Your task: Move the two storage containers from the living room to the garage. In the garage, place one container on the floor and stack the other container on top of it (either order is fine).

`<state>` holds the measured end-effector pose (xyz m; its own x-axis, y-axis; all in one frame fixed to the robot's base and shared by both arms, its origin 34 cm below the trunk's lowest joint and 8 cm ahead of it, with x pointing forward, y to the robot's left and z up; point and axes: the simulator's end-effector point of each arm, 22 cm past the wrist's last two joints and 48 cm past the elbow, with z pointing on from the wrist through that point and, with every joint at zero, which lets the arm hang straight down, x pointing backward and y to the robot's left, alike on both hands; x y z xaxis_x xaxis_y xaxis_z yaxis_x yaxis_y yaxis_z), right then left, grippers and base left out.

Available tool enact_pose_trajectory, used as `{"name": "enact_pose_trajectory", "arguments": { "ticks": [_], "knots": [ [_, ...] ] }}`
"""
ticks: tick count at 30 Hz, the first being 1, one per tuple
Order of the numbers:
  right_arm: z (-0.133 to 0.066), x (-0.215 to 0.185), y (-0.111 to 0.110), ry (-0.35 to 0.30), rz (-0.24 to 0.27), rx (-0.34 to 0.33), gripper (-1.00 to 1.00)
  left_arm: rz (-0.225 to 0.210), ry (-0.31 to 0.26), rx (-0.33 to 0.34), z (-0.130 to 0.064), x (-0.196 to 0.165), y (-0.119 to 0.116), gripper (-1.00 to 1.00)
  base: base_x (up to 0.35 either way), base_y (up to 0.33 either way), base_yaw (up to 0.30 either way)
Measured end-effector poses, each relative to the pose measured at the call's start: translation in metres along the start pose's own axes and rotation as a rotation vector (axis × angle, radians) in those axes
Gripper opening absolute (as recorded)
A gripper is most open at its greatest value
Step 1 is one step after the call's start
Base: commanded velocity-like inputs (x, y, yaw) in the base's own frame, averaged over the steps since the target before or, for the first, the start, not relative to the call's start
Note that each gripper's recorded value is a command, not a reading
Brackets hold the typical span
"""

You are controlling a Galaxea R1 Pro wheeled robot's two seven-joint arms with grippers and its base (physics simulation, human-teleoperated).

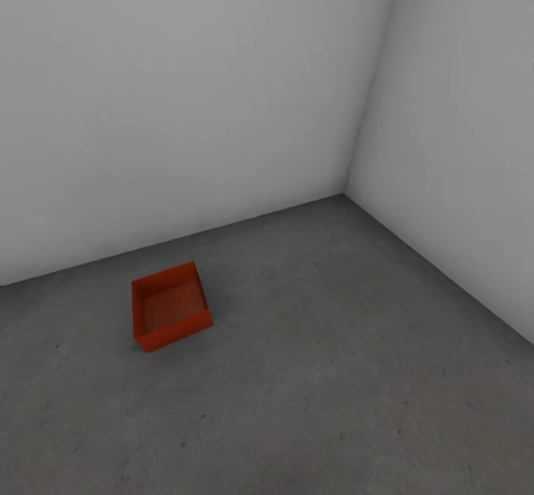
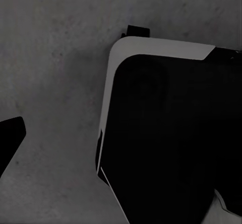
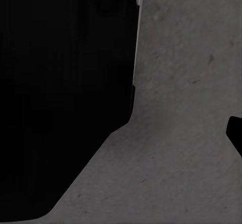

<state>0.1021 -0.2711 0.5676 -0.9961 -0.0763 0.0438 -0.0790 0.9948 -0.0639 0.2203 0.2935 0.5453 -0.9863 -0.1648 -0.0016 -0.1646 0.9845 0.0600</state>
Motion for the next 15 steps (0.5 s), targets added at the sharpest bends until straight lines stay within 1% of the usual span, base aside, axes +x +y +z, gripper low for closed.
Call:
{"name": "enact_pose_trajectory", "arguments": {
  "ticks": [15],
  "knots": [
    [0.0002, -0.0093, -0.0009, -0.024, 0.002, 0.003, 1.0, -0.001, -0.023, 0.004, -0.0024, -0.0095, -0.0015, 1.0, 0.0, 0.0, 0.0]
  ]
}}
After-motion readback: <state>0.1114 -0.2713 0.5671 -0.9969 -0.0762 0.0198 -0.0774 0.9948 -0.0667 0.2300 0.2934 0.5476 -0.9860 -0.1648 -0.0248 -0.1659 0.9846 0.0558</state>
